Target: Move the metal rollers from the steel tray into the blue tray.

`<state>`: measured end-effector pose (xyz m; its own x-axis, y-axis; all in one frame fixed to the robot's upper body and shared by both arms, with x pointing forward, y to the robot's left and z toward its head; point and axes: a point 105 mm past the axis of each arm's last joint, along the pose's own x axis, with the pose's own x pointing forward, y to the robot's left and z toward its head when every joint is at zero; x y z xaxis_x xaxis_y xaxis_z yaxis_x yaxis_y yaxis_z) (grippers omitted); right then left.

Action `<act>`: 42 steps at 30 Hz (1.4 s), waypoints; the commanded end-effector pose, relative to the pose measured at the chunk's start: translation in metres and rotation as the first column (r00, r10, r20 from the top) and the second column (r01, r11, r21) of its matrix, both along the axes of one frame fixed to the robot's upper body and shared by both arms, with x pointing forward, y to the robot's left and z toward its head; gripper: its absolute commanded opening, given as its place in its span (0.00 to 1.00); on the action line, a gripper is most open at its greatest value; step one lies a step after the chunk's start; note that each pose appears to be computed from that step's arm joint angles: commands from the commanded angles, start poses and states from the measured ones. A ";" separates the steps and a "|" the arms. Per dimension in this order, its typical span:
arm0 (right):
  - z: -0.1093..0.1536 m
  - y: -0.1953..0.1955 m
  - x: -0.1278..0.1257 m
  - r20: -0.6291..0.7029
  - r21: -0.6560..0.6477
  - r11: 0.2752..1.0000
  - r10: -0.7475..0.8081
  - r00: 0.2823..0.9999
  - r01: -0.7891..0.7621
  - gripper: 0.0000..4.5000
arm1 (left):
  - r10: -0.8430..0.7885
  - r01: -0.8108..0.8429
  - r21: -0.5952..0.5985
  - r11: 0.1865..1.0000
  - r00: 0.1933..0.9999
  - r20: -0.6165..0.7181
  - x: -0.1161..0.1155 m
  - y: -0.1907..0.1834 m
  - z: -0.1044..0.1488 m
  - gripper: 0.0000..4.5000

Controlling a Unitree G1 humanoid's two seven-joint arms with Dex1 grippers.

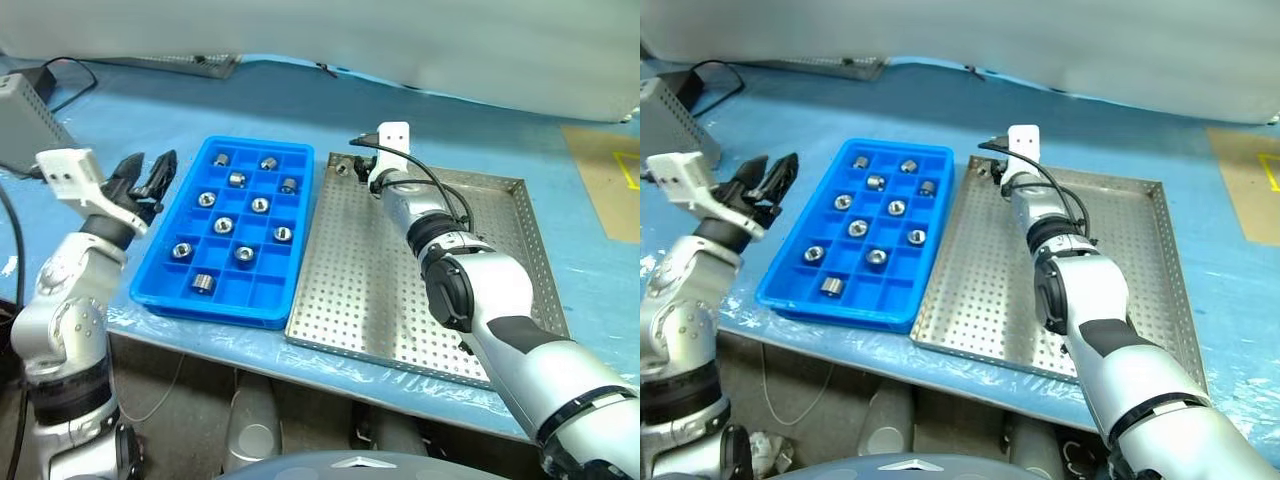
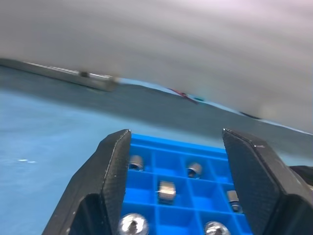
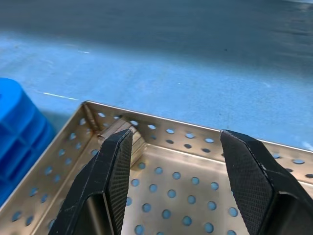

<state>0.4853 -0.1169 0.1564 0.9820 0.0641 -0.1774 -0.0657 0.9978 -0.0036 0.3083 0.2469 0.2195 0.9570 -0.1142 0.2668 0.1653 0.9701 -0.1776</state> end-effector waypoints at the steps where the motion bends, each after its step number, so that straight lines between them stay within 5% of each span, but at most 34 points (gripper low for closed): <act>1: 0.021 0.009 0.004 0.022 0.076 0.997 0.007 1.000 -0.008 0.65 | 0.071 -0.071 0.008 0.997 0.996 0.045 -0.024 0.004 0.006 0.70; 13: 0.028 0.031 0.003 0.017 0.092 0.995 0.032 0.999 -0.033 0.65 | 0.141 -0.141 0.010 0.990 0.989 -0.040 -0.053 -0.004 -0.022 0.70; 18: 0.056 0.039 0.005 0.067 0.230 0.970 0.067 0.995 -0.081 0.65 | 0.147 -0.147 0.007 0.989 0.988 -0.036 -0.050 -0.002 -0.021 0.70; 34: 0.044 -0.040 0.007 0.062 0.009 0.994 -0.114 0.992 0.114 0.65 | 0.045 -0.045 0.024 0.999 0.999 0.004 -0.033 -0.012 -0.012 0.70; 42: 0.068 -0.028 0.007 0.181 0.075 0.994 0.069 0.981 -0.084 0.65 | -0.039 0.039 -0.001 0.999 0.998 0.050 -0.021 -0.020 -0.003 0.70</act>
<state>0.4912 -0.1453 0.1933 0.9887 0.1052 -0.1073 -0.1010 0.9939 0.0440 0.2880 0.2302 0.2039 0.9583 -0.1241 0.2574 0.1746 0.9673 -0.1838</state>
